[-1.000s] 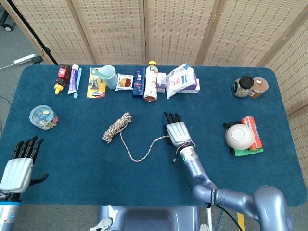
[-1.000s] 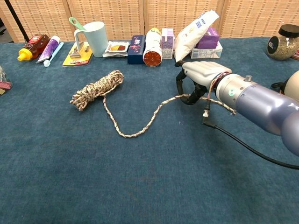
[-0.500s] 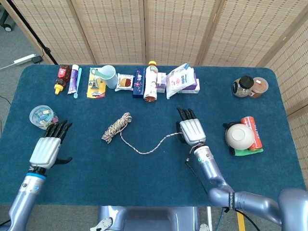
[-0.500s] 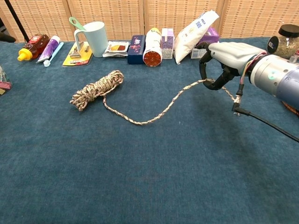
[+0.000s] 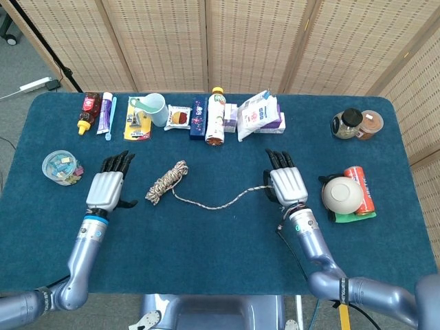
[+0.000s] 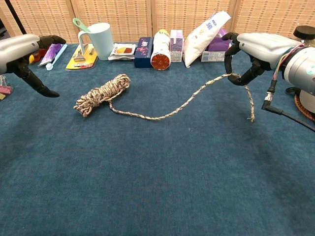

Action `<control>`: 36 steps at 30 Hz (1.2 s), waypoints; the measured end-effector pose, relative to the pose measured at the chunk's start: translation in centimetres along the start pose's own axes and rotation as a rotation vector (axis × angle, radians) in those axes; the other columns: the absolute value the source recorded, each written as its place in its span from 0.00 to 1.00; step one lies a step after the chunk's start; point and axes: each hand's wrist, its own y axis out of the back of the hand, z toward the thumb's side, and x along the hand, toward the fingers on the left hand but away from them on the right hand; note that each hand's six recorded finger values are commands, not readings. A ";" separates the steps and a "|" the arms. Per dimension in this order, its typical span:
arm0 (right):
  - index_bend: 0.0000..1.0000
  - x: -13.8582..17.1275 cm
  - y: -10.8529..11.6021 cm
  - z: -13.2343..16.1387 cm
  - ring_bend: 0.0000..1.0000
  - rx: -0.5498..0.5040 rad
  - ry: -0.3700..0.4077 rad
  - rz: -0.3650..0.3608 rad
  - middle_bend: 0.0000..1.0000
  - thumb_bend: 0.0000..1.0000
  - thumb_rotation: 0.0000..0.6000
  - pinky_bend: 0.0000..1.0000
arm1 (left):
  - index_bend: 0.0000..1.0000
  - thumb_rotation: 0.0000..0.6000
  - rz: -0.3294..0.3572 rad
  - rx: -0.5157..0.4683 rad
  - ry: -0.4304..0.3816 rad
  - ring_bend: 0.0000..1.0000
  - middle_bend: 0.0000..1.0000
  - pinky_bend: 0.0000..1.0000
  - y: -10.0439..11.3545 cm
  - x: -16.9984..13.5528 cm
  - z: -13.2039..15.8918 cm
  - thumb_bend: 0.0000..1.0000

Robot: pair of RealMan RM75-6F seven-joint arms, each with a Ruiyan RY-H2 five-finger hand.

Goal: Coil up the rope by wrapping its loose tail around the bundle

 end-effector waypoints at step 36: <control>0.69 0.8 1.1 -2.8 0.00 0.017 -0.025 -0.038 0.00 0.55 1.00 0.00 | 0.27 1.00 -0.037 0.019 0.123 0.40 0.34 0.60 -9.2 5.2 7.3 0.37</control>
